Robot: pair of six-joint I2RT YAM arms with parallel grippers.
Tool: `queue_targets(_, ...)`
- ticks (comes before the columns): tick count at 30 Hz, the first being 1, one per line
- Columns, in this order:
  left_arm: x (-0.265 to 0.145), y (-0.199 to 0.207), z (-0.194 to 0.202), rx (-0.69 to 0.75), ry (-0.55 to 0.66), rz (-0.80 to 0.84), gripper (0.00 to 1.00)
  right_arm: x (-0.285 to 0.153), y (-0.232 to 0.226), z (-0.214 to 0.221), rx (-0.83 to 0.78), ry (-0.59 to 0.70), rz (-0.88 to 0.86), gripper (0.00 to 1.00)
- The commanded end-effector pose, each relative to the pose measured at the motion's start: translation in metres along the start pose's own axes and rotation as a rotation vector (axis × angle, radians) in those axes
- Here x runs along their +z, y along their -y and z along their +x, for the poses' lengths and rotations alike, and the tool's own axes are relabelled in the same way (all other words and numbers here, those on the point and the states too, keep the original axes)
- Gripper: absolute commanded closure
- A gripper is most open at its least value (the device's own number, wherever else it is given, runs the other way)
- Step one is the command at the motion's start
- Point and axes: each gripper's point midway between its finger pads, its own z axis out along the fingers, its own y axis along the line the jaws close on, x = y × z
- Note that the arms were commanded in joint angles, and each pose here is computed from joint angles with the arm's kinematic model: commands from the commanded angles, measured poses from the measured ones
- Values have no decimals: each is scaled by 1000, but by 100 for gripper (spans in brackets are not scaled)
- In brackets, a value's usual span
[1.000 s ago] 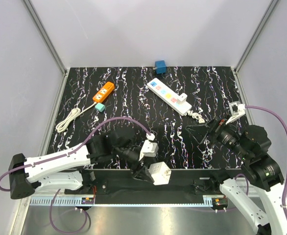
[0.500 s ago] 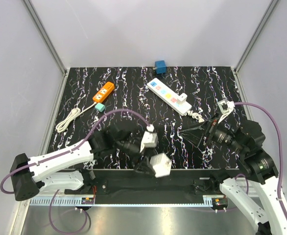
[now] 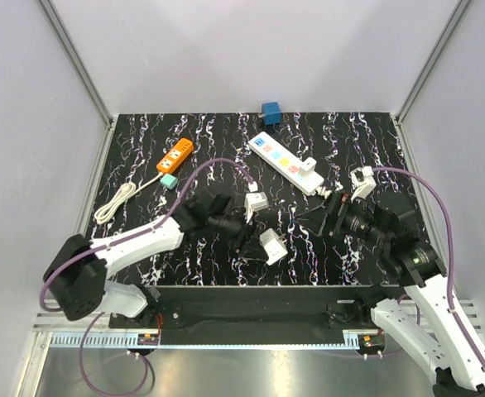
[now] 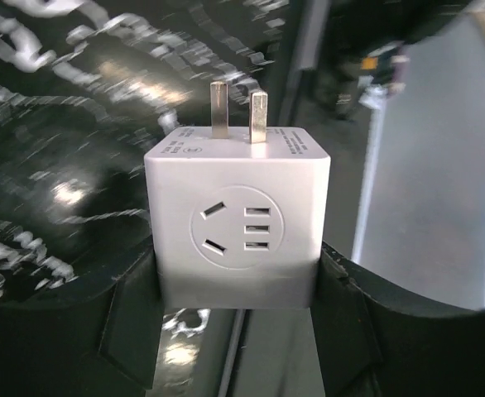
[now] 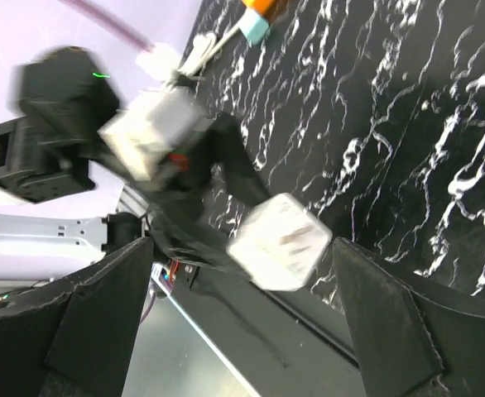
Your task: Insert the plug
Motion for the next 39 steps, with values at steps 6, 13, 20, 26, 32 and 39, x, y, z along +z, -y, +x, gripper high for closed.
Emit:
queue_targets(6, -69, 126, -73, 520, 227, 482, 100, -25, -70, 10, 10, -162, -308, 5)
queue_targets(13, -94, 151, -73, 648, 261, 527, 100, -50, -102, 21, 15, -226, -505, 6)
queue_targets(20, -111, 173, -70, 756, 273, 633, 100, -60, -118, 29, 35, -298, -659, 14)
queue_targets(26, -122, 188, -78, 833, 290, 687, 100, -66, -128, 30, 47, -336, -762, 8)
queue_targets(32, -123, 193, -91, 878, 303, 702, 100, -62, -130, 25, 96, -350, -789, 8)
queue_targets(39, -114, 192, -104, 887, 300, 718, 100, -60, -132, 23, 135, -363, -800, 5)
